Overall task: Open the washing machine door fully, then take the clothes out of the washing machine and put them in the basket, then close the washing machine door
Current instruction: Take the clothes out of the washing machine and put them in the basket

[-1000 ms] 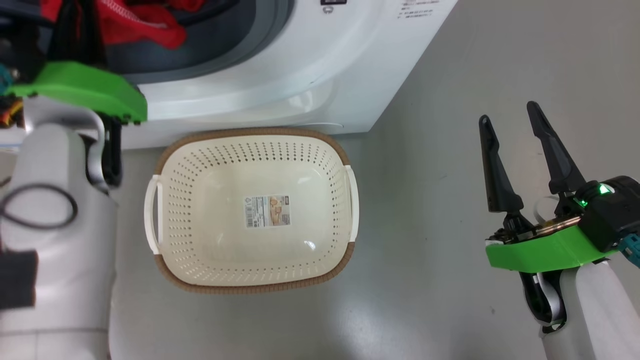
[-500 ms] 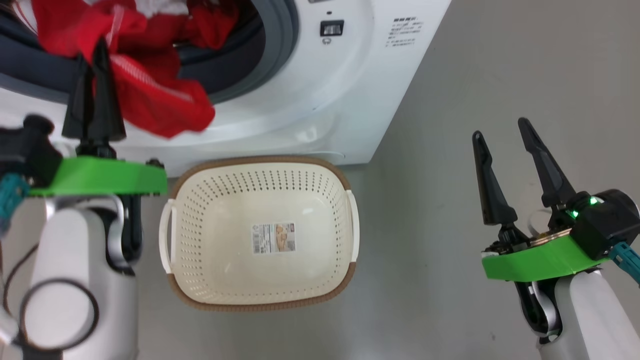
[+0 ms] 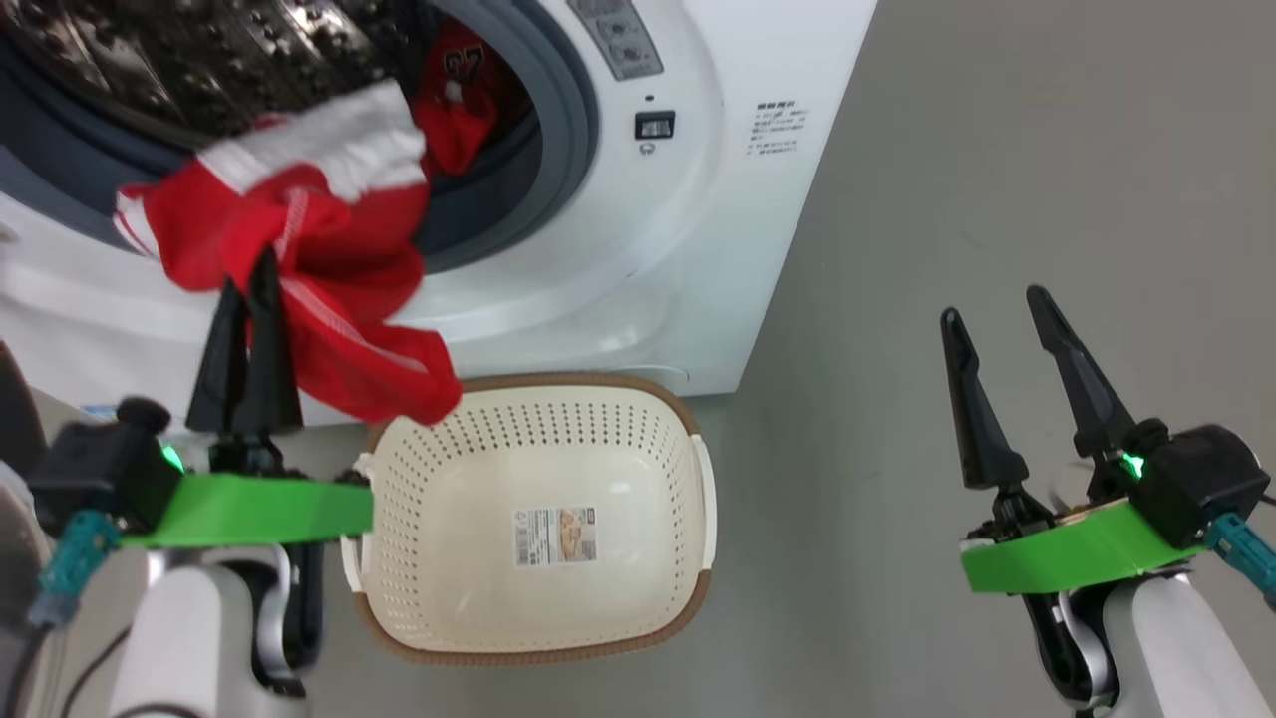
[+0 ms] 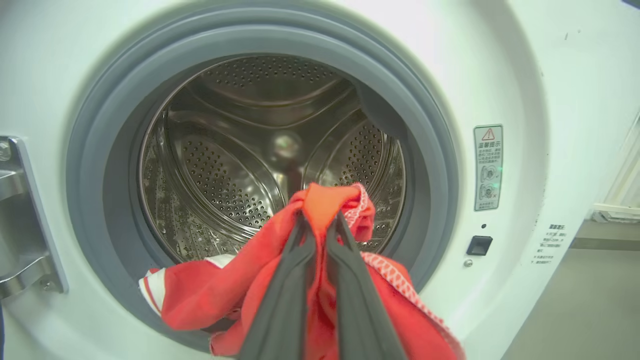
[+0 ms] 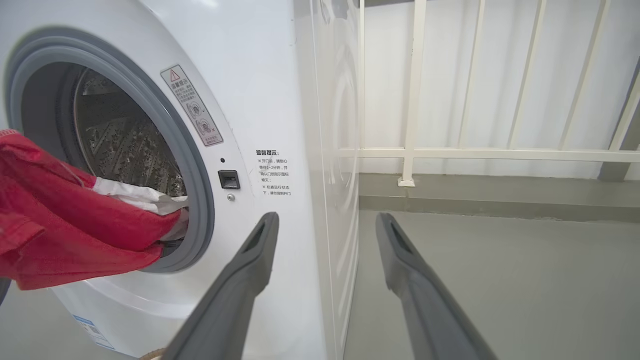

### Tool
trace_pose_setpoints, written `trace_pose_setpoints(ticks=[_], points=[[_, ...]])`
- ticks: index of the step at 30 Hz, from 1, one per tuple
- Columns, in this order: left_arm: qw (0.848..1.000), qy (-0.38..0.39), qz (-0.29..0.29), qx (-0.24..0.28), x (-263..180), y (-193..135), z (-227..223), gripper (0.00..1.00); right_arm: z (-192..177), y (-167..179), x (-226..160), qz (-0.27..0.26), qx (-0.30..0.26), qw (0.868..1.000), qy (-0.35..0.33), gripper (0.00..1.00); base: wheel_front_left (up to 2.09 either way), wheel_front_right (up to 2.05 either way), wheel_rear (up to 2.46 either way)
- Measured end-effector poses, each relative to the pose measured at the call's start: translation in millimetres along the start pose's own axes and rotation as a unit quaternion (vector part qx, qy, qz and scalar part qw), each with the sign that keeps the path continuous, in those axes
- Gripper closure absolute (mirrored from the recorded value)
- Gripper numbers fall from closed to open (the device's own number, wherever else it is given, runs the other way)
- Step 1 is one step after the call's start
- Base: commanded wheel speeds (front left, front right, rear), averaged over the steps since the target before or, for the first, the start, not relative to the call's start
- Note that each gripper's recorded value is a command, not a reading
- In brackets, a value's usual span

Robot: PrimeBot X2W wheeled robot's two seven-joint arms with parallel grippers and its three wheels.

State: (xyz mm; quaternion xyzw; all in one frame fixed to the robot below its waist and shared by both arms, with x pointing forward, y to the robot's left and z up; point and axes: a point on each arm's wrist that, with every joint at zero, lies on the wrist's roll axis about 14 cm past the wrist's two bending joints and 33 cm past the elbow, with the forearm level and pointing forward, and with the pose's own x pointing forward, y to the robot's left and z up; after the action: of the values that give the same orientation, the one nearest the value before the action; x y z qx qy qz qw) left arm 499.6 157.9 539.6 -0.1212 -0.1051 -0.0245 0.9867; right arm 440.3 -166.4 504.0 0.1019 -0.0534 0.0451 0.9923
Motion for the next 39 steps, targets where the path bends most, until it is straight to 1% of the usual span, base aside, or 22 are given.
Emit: trace_pose_setpoints(ticks=[10, 14, 24, 33, 39], points=[[1.000, 0.006, -0.002, -0.007, -30.8, -11.4, 5.5, 1.00, 15.3, 5.1, -7.3, 0.004, 0.003, 1.000, -0.017, 0.00, 0.00, 0.00, 0.00], [1.000, 0.010, -0.002, -0.008, -40.6, -13.9, 6.2, 1.00, 14.8, 4.3, -13.6, 0.001, 0.005, 1.000, -0.014, 0.00, 0.00, 0.00, 0.00], [1.000, 0.017, -0.002, -0.012, -54.4, -18.0, 6.2, 1.00, 20.4, 5.0, -21.2, 0.000, 0.005, 1.000, -0.019, 0.00, 0.00, 0.00, 0.00], [0.996, 0.083, 0.002, -0.036, -52.2, -19.2, -39.3, 1.00, 7.8, 2.5, -19.2, -0.003, 0.006, 1.000, -0.002, 0.00, 0.00, 0.00, 0.00], [0.990, 0.134, -0.006, -0.037, -42.4, -23.6, -73.3, 1.00, -1.2, 0.9, -17.5, -0.004, 0.006, 1.000, 0.009, 0.00, 0.00, 0.00, 0.00]])
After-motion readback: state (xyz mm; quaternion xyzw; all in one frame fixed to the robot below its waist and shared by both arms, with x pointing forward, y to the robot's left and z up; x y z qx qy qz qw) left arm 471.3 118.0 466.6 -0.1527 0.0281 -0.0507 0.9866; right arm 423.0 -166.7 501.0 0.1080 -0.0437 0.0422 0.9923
